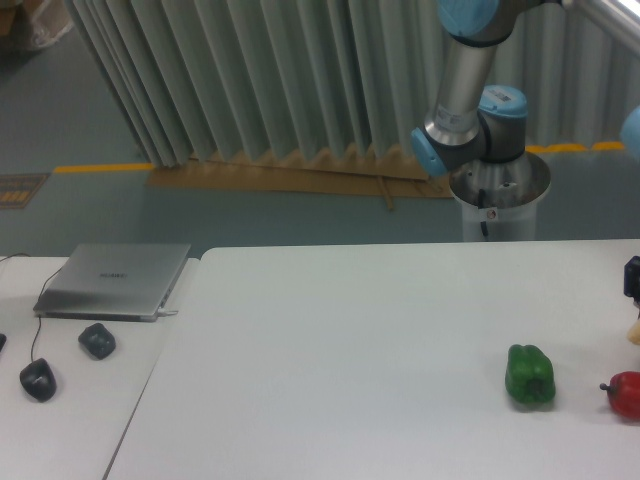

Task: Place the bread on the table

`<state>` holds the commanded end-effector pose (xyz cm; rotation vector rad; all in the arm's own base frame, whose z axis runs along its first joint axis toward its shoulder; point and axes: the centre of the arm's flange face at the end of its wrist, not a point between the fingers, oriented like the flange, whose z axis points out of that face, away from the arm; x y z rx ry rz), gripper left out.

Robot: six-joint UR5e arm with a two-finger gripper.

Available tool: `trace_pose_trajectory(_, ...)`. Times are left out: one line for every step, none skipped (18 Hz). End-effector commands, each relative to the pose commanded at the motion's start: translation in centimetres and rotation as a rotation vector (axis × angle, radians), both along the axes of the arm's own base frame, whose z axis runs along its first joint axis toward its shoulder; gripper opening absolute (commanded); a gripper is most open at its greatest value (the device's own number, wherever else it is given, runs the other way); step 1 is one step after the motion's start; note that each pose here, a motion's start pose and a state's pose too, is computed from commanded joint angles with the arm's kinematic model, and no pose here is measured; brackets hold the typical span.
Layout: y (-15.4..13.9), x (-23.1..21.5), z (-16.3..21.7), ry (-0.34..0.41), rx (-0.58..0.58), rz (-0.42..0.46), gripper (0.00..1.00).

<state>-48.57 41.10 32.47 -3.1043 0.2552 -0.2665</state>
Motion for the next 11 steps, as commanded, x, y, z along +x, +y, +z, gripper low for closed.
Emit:
trace_pose_trajectory(0.6, 0.3, -0.2, 0.025, -0.006, -0.015, 0.31)
trace_pose_trajectory(1.3, 0.7, -0.3, 0.067, -0.012, -0.036, 0.31)
trace_pose_trajectory(1.9, 1.0, -0.3, 0.105, -0.026, -0.056, 0.31)
trace_pose_trajectory(2.4, 1.4, -0.2, 0.127, -0.042, -0.072, 0.31)
trace_pose_trajectory(2.9, 1.9, -0.4, 0.131, -0.049, -0.080, 0.30)
trace_pose_trajectory(3.2, 2.3, -0.9, 0.128, -0.050, -0.091, 0.30)
trace_pose_trajectory(3.5, 2.4, -1.0, 0.136, -0.047, -0.094, 0.30)
trace_pose_trajectory(4.1, 2.8, -1.2, 0.160, -0.033, -0.103, 0.30)
trace_pose_trajectory(4.2, 3.0, -1.5, 0.176, -0.023, -0.107, 0.30)
trace_pose_trajectory(4.1, 3.2, -2.0, 0.194, -0.014, -0.110, 0.30)
trace_pose_trajectory(4.2, 3.3, -1.9, 0.200, -0.011, -0.112, 0.30)
